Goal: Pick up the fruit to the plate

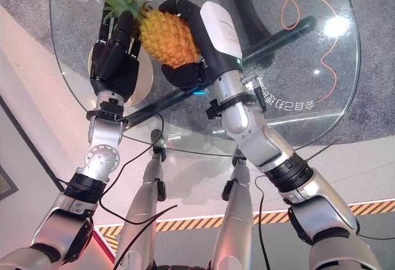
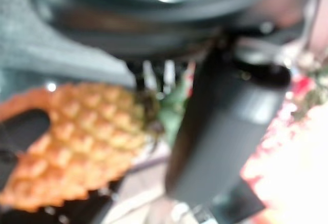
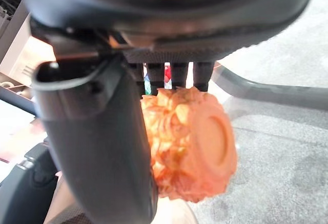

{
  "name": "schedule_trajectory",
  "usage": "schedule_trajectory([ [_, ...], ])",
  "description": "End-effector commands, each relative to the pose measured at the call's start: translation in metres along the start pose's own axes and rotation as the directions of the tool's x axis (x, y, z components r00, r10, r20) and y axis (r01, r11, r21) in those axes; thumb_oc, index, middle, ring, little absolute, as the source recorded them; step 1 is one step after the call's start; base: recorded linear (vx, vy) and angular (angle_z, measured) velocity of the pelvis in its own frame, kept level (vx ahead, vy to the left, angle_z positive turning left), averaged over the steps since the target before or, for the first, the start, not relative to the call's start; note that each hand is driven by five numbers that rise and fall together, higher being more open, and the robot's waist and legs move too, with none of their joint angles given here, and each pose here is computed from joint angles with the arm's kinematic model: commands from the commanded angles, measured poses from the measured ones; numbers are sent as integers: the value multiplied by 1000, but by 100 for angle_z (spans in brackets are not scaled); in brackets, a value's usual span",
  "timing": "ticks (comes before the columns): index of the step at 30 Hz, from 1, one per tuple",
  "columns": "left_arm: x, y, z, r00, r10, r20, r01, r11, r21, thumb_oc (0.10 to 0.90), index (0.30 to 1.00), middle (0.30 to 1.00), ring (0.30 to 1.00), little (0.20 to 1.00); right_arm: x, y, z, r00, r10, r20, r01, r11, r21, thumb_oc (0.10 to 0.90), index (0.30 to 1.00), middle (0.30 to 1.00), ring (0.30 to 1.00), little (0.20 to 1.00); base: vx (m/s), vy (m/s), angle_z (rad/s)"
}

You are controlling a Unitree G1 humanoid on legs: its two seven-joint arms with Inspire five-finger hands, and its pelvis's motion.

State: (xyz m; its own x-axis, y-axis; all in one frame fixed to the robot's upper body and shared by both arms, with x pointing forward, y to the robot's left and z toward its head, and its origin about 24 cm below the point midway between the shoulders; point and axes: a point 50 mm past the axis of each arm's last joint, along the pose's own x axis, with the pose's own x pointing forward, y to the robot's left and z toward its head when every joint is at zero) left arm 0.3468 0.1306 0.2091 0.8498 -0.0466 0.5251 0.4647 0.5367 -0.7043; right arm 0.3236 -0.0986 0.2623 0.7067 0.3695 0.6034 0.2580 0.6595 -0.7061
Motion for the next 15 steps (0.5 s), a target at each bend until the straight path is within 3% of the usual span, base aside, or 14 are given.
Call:
schedule_trajectory([
  [1, 18, -85, 12, 921, -386, 56, 387, 922, -12, 800, 900, 900, 900, 900, 7, -9, 99, 874, 21, 485, -52, 997, 51, 100, 300, 300, 300, 200, 0, 0, 0],
  [8, 18, -86, 11, 918, -395, 44, 396, 918, -14, 800, 900, 900, 900, 900, 6, -10, 105, 855, 48, 517, -69, 997, 21, 100, 300, 300, 300, 200, 0, 0, 0],
  [9, 18, -86, 11, 915, -401, 39, 402, 916, -12, 753, 860, 860, 860, 853, 6, -10, 105, 852, 53, 520, -72, 997, 16, 100, 300, 300, 300, 200, 0, 0, 0],
  [10, 17, -86, 10, 911, -411, 36, 412, 911, -13, 410, 566, 566, 566, 510, 6, -9, 105, 851, 59, 522, -78, 997, 14, 100, 300, 300, 300, 200, 0, 0, 0],
  [12, 17, -87, 11, 900, -433, 40, 434, 901, -9, 100, 300, 300, 300, 200, 5, -9, 105, 848, 61, 527, -79, 997, 11, 100, 300, 300, 300, 200, 0, 0, 0],
  [15, 16, -89, 11, 889, -456, 42, 456, 890, 1, 100, 300, 300, 300, 200, 5, -9, 106, 845, 62, 531, -78, 997, 7, 100, 300, 300, 300, 200, 0, 0, 0],
])
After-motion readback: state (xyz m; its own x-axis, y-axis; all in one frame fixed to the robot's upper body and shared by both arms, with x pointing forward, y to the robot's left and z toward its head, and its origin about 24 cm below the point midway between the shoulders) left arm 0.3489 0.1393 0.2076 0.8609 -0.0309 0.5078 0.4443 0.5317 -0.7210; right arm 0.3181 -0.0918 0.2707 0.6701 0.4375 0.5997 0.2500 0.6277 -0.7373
